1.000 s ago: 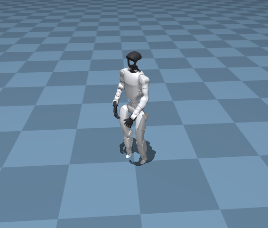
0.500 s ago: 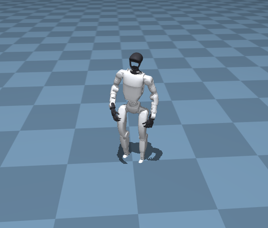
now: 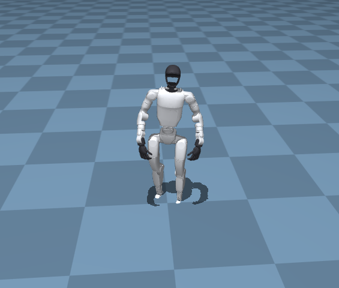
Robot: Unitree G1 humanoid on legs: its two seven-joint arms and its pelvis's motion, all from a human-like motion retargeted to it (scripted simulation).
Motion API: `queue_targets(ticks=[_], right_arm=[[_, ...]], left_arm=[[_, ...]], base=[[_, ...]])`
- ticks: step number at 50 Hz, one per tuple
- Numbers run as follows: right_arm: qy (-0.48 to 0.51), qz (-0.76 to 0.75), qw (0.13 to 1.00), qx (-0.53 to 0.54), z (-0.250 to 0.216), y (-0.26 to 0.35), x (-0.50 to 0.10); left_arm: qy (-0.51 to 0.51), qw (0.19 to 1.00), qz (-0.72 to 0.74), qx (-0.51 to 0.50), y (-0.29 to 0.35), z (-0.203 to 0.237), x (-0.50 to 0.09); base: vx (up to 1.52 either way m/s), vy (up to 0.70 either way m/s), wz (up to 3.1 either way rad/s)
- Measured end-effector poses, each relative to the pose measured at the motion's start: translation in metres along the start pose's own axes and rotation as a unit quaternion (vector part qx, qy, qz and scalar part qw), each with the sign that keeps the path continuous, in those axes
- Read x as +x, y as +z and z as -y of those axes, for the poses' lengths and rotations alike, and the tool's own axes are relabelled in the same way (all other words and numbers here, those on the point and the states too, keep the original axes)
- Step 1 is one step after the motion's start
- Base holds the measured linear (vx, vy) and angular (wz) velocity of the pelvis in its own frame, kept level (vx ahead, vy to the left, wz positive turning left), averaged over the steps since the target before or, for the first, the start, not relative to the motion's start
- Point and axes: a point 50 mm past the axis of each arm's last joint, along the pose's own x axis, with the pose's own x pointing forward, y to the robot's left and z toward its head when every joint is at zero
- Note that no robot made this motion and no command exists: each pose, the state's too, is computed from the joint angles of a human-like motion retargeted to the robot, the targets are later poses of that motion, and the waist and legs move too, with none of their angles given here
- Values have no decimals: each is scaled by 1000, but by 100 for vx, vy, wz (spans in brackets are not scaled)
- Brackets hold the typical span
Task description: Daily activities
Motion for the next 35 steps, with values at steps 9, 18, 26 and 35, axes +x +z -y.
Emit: queue_targets(ticks=[9, 18, 26, 35], right_arm=[[87, -54, 993, -58, -17, 6, 16], [-20, 119, 986, -114, 42, 91, -6], [-54, 287, 934, -208, 65, 164, -62], [140, 187, 934, -271, 44, 92, -100]], left_arm=[[-140, 978, -149, -52, -74, 70, -13], [-133, 979, -118, -97, -68, 78, -11], [-11, 998, 34, -47, 13, -2, 6], [255, 929, 267, -10, 109, -127, -65]], base=[[-1, 3, 32], [6, -4, 21], [9, -8, 20], [6, -2, 14]])
